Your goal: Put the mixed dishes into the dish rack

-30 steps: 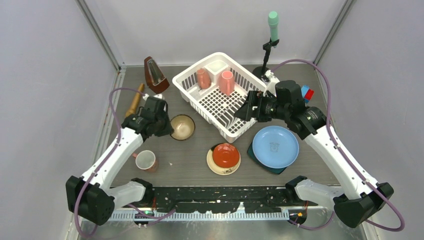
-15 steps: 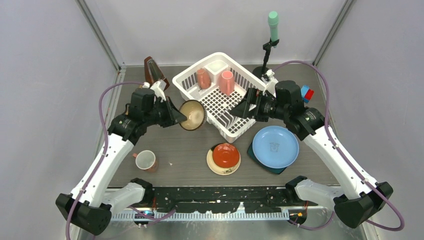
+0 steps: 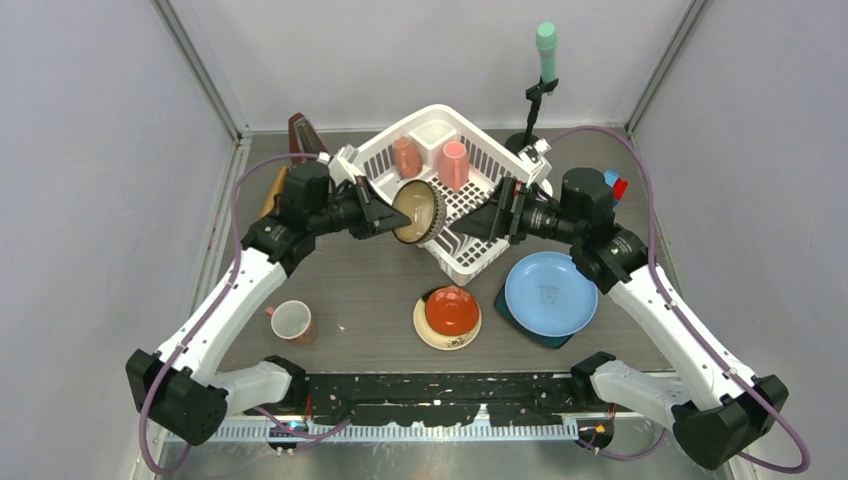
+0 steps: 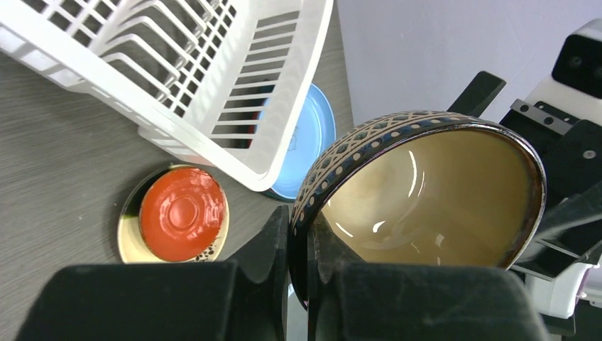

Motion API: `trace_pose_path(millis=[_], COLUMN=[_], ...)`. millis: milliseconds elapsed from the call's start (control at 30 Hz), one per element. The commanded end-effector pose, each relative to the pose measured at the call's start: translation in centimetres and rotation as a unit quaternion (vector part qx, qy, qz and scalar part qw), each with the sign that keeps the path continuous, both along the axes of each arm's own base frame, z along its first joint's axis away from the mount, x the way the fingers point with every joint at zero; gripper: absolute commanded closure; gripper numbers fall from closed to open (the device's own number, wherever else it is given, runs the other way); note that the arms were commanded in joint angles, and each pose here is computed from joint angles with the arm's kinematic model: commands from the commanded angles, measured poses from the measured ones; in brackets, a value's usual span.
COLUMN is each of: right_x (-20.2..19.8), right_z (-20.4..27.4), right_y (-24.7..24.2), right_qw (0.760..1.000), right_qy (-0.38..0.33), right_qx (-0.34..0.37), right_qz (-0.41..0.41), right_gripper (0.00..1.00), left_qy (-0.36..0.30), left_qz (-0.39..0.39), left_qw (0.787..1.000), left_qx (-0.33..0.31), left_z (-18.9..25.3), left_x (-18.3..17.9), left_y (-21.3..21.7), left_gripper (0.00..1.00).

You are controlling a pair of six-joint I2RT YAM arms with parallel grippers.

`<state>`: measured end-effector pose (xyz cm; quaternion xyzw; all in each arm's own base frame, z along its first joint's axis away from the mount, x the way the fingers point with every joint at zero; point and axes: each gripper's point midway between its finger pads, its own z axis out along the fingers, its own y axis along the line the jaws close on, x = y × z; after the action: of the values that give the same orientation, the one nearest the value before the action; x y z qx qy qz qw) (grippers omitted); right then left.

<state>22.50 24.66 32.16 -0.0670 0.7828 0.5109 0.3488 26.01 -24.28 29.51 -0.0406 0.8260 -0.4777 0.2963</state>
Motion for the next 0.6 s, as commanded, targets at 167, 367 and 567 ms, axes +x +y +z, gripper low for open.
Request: trace_pose_path(millis=[167,367,567], right_x=[-0.5,0.9,1.2], right_z=[4.9,4.1,4.2], right_y=[1.9,2.6,2.9], right_qw=[0.992,0.992,0.99], right_qy=[-0.042,-0.009,0.002], right_qx=[0.106,0.123,0.137], right_qz=[0.048,0.037,0.039], right_gripper=[0.0,0.0,0.04], left_qy=[-0.059,-0.06,-0.066], left_qz=[-0.035,-0.043,-0.045], left_qw=[0.994,0.992,0.992], left_qx=[-0.08,-0.097,-0.097], left_z=[5.5,6.0,6.1], left_x=[0.4,0.3,0.4], left_y=[-3.4,-4.6,-5.1], left_gripper=[1.0,1.0,1.0])
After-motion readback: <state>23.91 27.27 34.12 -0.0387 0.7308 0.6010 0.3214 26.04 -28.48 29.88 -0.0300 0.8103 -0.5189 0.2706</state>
